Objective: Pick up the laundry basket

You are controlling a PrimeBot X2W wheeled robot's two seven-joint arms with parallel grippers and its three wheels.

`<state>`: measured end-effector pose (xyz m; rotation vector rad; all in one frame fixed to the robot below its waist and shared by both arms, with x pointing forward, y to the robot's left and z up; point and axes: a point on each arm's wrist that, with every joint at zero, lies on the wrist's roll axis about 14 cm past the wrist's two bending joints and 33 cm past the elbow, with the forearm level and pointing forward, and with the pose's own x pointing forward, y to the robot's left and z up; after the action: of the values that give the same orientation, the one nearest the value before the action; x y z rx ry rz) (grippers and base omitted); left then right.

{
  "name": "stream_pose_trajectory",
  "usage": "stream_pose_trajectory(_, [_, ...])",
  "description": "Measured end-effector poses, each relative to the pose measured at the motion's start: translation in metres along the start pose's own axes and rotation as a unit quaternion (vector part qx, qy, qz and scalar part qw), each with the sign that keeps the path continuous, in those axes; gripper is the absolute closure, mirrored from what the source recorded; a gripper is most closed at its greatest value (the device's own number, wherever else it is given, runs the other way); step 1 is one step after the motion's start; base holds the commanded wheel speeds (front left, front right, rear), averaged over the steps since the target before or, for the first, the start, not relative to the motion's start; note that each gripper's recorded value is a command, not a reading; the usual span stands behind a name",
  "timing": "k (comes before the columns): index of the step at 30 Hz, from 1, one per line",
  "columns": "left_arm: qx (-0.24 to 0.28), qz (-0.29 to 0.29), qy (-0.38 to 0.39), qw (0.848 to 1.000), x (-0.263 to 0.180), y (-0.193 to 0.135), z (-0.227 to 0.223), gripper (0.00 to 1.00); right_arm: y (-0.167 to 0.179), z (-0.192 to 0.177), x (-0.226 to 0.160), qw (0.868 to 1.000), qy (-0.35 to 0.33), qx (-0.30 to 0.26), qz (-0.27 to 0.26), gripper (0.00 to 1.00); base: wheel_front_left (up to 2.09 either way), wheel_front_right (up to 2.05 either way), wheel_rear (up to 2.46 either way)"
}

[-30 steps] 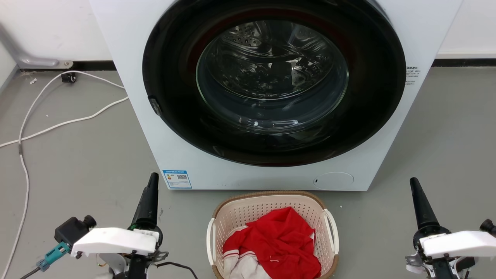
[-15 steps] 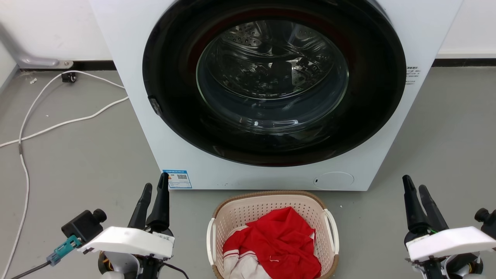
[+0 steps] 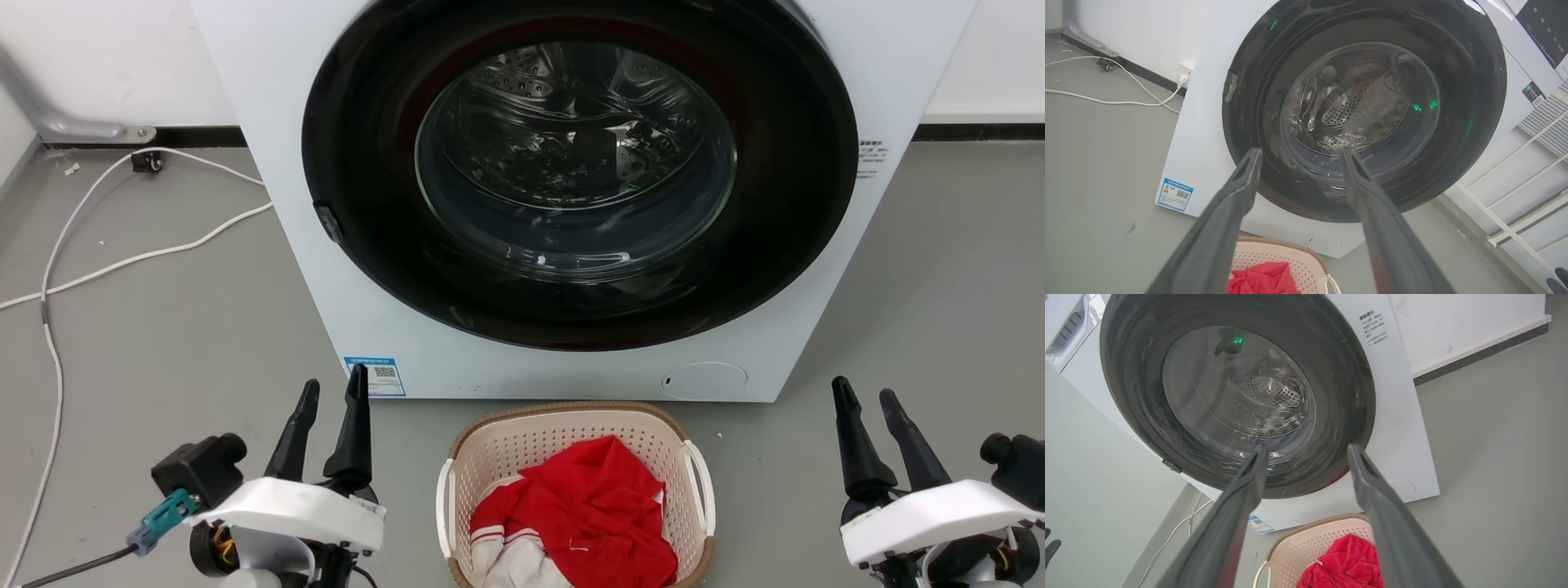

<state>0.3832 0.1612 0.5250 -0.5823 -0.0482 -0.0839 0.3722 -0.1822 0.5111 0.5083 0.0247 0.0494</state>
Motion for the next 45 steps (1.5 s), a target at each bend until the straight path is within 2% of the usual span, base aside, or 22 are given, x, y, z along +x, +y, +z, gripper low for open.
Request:
stream_pose_trajectory(16, [0.115,-0.015,0.000,0.993,-0.002,-0.005,-0.004,0.00,0.006,0.002,-0.004,0.993,0.009,-0.114,0.009,0.00,0.00,0.00,0.00])
stream_pose_trajectory(37, [0.213,-0.030,-0.003,0.977,-0.006,-0.011,-0.011,0.00,0.009,0.001,-0.010,0.977,0.017,-0.213,0.013,0.00,0.00,0.00,0.00])
stream_pose_trajectory(45, [0.242,-0.032,-0.008,0.970,-0.006,-0.011,-0.011,0.00,0.009,0.001,-0.011,0.972,0.014,-0.235,0.013,0.00,0.00,0.00,0.00])
